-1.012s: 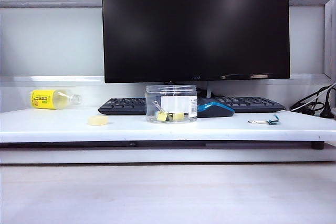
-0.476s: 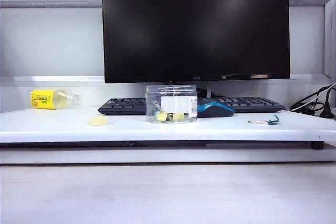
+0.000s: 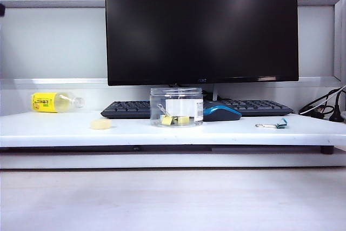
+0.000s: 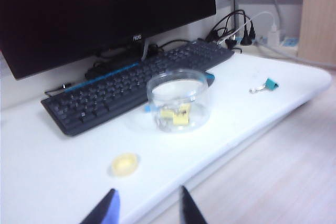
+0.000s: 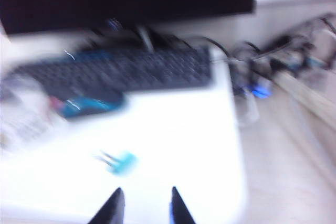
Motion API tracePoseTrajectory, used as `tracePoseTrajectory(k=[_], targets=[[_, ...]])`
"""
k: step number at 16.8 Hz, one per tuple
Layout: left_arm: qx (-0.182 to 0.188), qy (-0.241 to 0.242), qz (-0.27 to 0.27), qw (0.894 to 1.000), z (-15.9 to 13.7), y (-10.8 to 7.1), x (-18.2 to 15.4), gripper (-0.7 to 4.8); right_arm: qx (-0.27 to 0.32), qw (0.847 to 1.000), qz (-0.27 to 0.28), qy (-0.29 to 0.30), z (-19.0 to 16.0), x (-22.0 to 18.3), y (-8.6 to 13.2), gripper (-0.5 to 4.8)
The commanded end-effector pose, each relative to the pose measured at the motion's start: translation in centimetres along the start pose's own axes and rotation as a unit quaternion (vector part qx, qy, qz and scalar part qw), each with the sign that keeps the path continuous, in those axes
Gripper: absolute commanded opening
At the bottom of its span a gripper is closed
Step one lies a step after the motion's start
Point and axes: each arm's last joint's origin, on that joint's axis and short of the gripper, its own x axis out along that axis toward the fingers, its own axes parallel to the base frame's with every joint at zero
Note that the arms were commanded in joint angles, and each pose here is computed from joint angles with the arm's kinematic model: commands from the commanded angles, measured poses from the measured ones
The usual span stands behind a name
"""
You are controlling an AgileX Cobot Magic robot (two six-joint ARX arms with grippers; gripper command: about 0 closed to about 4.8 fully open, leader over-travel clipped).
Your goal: Pick up the clips with the largest number of clips of the same color on the table and place them in a round transparent plastic box.
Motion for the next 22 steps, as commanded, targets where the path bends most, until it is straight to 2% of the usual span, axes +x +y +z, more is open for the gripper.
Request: tracePoseTrajectory(k=[1, 9, 14, 22], targets=[[0.004, 0.014, 0.017, 1.0, -1.0, 0.0, 0.3, 1.52, -0.054, 0.998, -0.036, -0.012, 0.2, 0.0, -0.2, 1.15], [0.005, 0.047, 0.024, 0.999, -3.2, -0.3, 0.7, 1.52, -0.079, 0.996, -0.03, 0.022, -0.4, 0.0, -0.2, 1.03], [0.007, 0.064, 0.019, 0.998, -4.3, -0.4, 0.9, 1.52, -0.08, 0.995, 0.032, 0.047, -0.9, 0.0, 0.1, 1.03], [0.011, 0.063, 0.019, 0.998, -4.3, -0.4, 0.9, 1.52, -0.085, 0.991, 0.032, 0.102, -2.0, -0.2, 0.0, 1.03]])
